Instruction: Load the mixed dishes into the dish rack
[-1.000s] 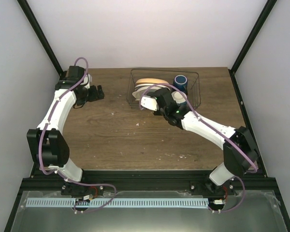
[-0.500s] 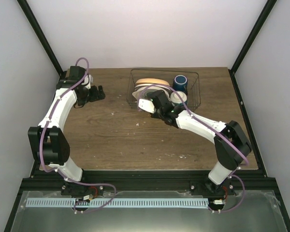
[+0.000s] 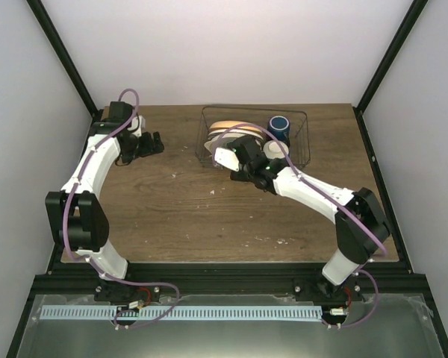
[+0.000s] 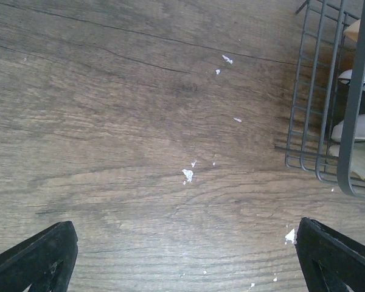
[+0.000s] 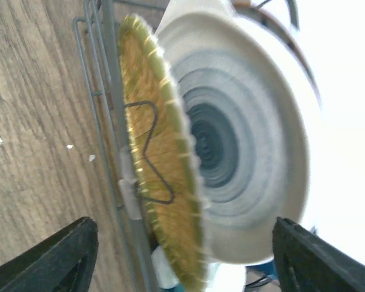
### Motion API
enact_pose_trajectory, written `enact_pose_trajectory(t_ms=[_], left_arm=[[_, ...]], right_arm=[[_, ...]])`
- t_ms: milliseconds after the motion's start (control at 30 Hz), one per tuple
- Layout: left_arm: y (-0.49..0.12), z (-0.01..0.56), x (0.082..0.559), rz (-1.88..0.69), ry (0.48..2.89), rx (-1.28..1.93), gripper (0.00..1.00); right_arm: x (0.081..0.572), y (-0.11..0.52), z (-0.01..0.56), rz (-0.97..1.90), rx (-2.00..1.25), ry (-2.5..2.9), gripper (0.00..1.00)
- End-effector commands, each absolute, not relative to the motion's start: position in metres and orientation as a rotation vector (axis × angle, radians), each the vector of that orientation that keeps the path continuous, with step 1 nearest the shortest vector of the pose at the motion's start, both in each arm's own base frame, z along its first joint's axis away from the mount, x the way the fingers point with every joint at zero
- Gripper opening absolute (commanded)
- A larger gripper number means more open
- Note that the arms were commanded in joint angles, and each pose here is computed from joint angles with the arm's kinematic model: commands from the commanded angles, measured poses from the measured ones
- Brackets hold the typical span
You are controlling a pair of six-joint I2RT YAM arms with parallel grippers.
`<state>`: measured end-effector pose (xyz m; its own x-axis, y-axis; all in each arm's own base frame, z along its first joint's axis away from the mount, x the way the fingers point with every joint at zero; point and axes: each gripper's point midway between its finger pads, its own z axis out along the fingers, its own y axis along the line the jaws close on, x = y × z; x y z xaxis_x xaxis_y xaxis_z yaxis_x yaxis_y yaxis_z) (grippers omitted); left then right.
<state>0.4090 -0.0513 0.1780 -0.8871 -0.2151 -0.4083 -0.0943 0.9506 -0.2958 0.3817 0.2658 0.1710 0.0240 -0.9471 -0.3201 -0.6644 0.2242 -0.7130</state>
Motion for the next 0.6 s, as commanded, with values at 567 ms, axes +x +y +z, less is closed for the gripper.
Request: enact_pose_trajectory(t_ms=[567], left_arm=[[-0.038, 0.227, 0.484, -0.467, 2.502, -0.355, 1.0]], right_arm=[[0.527, 0.011, 0.299, 0.082, 0.026, 2.195, 1.0]])
